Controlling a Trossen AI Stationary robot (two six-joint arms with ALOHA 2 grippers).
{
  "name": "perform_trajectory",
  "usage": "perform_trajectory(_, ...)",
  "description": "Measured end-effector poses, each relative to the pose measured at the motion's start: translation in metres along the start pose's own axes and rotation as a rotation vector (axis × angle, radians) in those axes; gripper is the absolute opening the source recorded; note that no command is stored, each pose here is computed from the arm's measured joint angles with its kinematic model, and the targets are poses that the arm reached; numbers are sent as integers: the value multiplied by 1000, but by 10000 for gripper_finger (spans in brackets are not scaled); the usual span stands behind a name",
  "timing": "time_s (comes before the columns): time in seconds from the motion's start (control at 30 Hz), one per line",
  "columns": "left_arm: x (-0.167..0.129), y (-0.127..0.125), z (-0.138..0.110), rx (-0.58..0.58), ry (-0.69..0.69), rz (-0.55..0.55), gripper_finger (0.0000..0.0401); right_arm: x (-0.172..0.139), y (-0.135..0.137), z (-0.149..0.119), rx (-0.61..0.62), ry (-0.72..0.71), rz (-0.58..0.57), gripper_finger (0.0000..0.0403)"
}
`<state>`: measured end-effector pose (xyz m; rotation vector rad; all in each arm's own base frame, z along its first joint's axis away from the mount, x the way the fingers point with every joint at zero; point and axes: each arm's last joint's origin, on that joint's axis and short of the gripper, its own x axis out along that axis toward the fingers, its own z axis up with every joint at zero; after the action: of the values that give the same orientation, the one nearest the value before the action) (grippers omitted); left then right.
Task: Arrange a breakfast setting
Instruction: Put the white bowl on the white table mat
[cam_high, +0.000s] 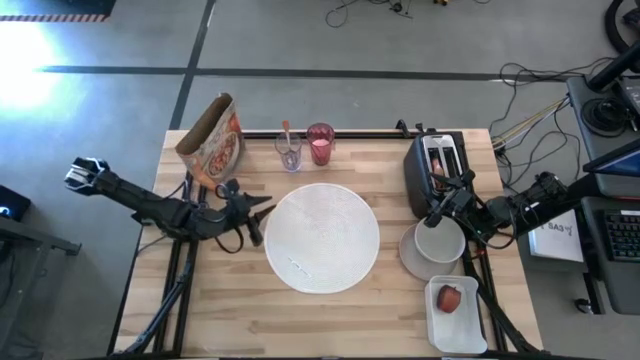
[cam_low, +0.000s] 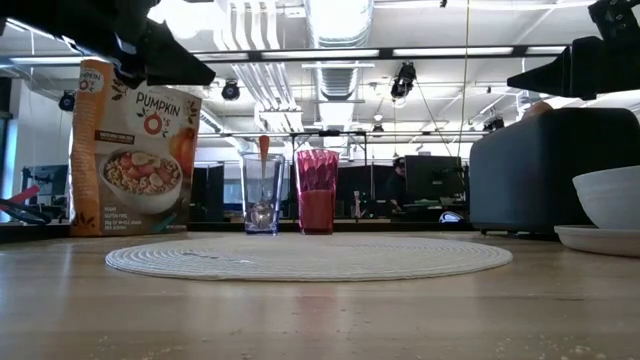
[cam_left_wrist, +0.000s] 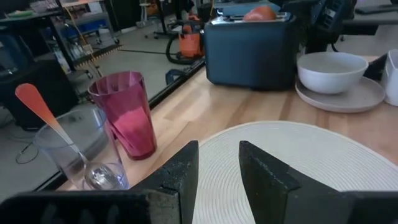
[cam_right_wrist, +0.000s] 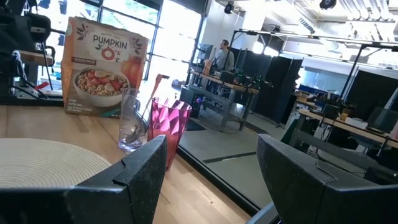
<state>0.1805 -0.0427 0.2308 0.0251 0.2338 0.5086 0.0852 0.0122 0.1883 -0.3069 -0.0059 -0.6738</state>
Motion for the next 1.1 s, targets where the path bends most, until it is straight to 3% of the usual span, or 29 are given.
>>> perform_trajectory(0.53,-5,-6,-2,-23,1,-61,100,0,0,0,0,0,0,238)
perform_trajectory(0.7,-6,-11,-3,-24,32,-229,100,0,0,0,7,0,0,238)
perform_trajectory(0.87,-8,-16,-3,-25,64,-399,100,0,0,0,203,-3,6,238)
perform_trajectory(1.1,-5,-14,-1,-95,71,-367,100,0,0,1,261,-2,-1,238)
